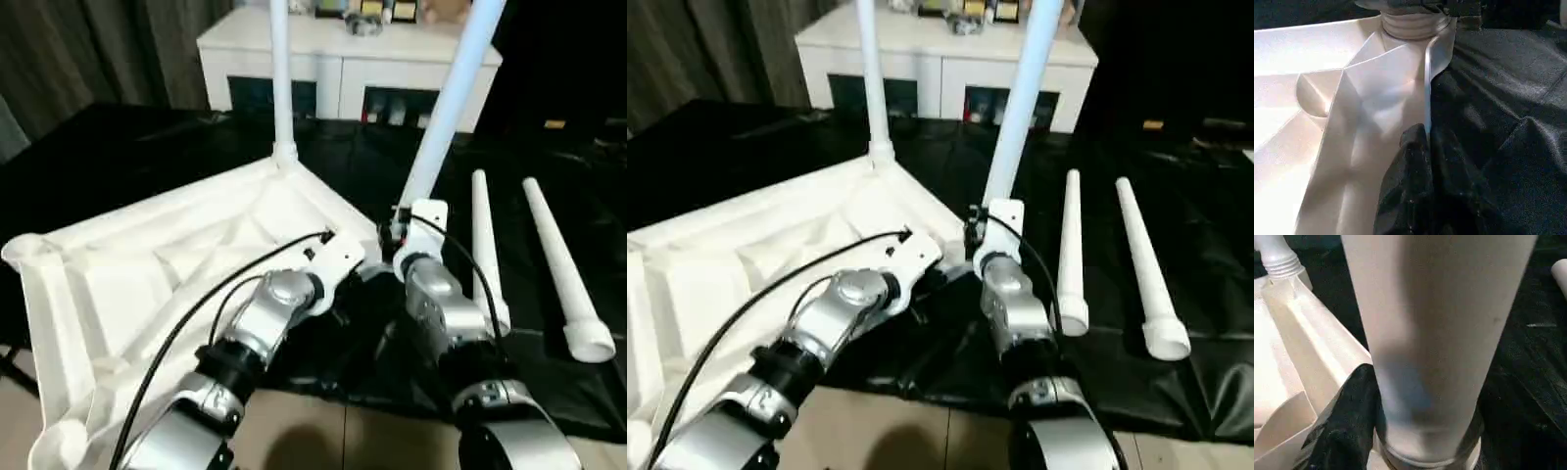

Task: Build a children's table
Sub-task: Rotate leg to tighten

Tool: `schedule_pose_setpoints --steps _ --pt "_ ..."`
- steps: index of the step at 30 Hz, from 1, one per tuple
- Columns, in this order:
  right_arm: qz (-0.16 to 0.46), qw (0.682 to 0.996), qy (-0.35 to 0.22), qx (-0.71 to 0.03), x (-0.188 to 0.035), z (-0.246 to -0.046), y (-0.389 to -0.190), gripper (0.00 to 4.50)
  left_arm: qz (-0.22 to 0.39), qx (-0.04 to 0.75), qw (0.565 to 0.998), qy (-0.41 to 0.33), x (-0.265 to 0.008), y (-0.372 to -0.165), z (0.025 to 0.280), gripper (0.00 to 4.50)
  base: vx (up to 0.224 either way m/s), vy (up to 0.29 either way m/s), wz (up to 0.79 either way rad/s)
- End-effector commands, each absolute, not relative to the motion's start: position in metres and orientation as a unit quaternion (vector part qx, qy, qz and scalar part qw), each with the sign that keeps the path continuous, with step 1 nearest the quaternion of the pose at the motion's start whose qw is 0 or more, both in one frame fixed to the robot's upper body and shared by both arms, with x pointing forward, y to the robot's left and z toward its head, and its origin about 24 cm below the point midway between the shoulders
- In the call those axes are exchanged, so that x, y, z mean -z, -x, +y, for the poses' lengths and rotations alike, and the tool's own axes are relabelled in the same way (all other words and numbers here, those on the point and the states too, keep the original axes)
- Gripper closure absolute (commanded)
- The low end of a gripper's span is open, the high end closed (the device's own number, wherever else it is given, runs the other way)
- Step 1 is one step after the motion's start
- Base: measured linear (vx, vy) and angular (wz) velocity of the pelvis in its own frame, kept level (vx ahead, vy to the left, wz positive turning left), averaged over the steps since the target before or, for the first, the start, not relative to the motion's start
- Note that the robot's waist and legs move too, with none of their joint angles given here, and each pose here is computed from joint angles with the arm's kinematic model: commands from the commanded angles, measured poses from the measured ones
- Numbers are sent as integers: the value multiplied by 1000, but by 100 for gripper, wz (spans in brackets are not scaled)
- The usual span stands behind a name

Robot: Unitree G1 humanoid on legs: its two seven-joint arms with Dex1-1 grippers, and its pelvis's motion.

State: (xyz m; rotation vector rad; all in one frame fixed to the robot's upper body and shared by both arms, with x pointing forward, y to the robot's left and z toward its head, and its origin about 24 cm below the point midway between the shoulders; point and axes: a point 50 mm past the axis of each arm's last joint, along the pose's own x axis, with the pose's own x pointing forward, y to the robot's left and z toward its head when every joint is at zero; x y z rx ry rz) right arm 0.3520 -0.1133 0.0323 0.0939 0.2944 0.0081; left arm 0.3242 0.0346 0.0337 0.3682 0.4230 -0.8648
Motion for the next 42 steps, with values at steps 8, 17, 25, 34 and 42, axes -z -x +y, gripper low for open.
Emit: schedule_pose_setpoints --steps 8,17,25,34,42 --pt "120 988 -71 -61 -32 -124 -345 89 132 457 857 -200 -62 -331 46 450 47 19 -13" --pt "73 975 18 -211 -53 -146 -324 40 128 516 815 -231 -65 -323 74 450 30 -18 -2" --pt "101 923 76 -362 -55 -160 -292 40 146 589 758 -239 -66 -307 98 450 0 0 0" --pt "131 894 113 -412 -53 -164 -283 68 150 598 749 -240 -70 -306 110 450 0 0 0" --pt "126 897 98 -413 -56 -162 -285 137 151 601 749 -237 -70 -305 111 450 0 0 0"
